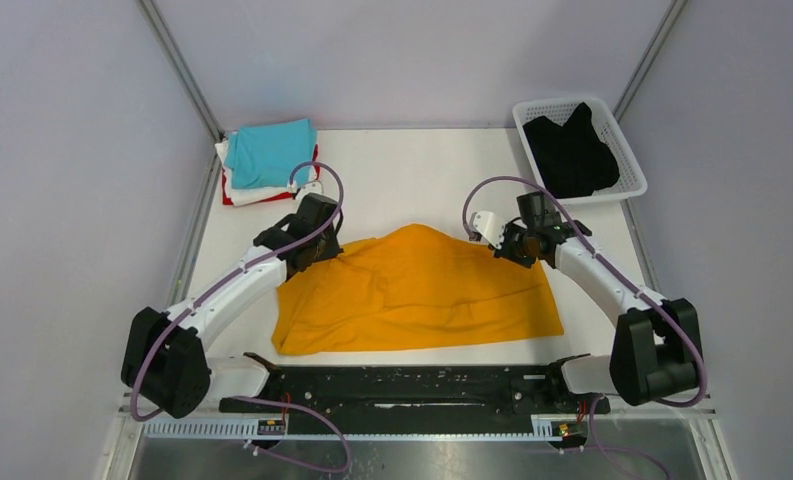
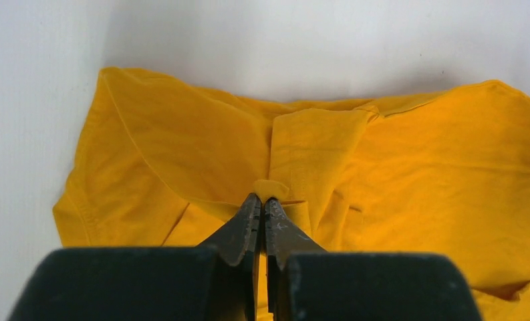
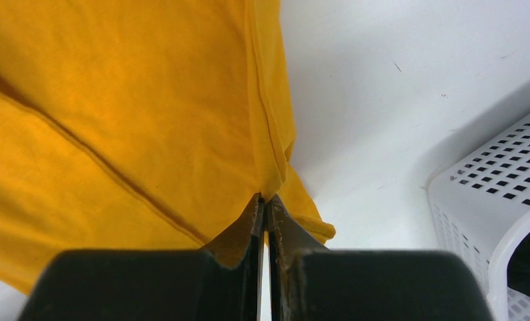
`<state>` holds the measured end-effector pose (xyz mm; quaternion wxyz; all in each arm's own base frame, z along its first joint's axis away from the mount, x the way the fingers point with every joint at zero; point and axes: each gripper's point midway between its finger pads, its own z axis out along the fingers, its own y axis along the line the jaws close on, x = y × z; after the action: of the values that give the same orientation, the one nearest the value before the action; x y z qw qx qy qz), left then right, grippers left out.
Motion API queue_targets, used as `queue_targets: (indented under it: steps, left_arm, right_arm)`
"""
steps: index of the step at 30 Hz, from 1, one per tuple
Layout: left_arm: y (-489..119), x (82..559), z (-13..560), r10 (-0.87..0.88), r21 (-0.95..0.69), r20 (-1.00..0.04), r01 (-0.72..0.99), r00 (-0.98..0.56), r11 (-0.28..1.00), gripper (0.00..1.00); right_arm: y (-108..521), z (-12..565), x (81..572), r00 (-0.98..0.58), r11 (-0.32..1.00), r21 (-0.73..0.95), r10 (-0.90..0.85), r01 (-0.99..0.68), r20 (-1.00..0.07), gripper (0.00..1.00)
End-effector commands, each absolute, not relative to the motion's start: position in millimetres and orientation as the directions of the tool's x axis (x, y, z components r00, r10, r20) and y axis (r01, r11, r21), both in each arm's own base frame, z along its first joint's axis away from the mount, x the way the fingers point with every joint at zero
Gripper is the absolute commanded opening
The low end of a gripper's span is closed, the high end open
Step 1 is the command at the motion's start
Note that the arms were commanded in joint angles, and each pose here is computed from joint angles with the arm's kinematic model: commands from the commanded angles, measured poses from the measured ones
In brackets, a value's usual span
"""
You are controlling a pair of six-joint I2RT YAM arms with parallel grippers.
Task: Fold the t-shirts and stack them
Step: Fold the other side of the tshirt into a rectangle
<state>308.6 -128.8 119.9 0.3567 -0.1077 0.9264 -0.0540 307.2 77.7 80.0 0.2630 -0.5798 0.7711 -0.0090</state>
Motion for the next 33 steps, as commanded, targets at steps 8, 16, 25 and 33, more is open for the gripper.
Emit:
queue_targets:
  steps: [8, 16, 25, 33]
  left_arm:
    - [-112.1, 259.1, 132.3, -0.332, -0.260, -0.689, -0.208, -0.644, 0.943, 0.00]
    - [-109.3, 228.9, 118.1, -0.374, -0.306, -0.654, -0.222, -0.658, 0.926, 0.00]
    - [-109.4, 196.9, 93.3, -0.402, -0.327, -0.575, -0.251, -0.712, 0.911, 0.02]
    - [-137.4, 142.9, 80.1, -0.349, -0.445, -0.436, -0.138, -0.830, 0.885, 0.41]
  right_arm:
    - [60.3, 84.2, 277.1, -0.205, 0.340, -0.384, -0.913, -0.858, -0.352, 0.03]
    - [44.2, 75.0, 262.6, -0.280, 0.359, -0.414, -0.929, -0.837, -0.241, 0.09]
    - [26.1, 62.5, 249.4, -0.363, 0.383, -0.448, -0.922, -0.808, -0.134, 0.29]
    - [38.8, 93.7, 229.3, -0.404, 0.502, -0.471, -0.864, -0.725, -0.300, 0.99]
